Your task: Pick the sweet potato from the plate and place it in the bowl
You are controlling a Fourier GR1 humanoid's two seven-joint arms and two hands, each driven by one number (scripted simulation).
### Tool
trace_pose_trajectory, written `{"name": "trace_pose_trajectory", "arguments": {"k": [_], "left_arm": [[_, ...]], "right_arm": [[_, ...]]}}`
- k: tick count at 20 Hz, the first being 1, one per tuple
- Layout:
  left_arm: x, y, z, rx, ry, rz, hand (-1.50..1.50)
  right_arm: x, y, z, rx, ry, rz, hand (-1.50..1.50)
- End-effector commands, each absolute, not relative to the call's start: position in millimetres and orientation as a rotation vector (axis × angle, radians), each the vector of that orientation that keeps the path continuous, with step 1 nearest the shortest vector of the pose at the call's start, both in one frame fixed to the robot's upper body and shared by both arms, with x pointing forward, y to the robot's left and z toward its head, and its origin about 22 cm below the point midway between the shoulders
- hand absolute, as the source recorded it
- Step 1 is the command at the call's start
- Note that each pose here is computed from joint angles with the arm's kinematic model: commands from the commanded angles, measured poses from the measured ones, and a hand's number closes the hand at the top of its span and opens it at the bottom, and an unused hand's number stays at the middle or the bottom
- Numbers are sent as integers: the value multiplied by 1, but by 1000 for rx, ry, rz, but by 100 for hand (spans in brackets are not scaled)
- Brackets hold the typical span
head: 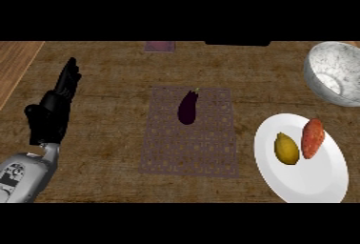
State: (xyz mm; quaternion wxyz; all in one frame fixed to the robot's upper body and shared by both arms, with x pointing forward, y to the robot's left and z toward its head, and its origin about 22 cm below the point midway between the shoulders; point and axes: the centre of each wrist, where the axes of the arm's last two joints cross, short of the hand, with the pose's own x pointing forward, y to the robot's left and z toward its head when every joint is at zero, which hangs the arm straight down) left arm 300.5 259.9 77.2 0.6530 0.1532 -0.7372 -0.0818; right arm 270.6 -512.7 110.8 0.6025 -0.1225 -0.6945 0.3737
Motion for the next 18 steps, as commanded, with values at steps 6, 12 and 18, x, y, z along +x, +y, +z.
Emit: {"name": "trace_pose_trajectory", "arguments": {"k": [6, 12, 18], "left_arm": [[291, 254, 73, 361, -1653, -189, 0], [298, 276, 76, 390, -1647, -186, 0], [301, 263, 70, 391, -1652, -174, 0]], "right_arm": [[322, -468, 98, -150, -1456, 1173, -150], [333, -459, 100, -123, -1362, 1299, -150], [335, -433, 50, -209, -1178, 1415, -150]]}}
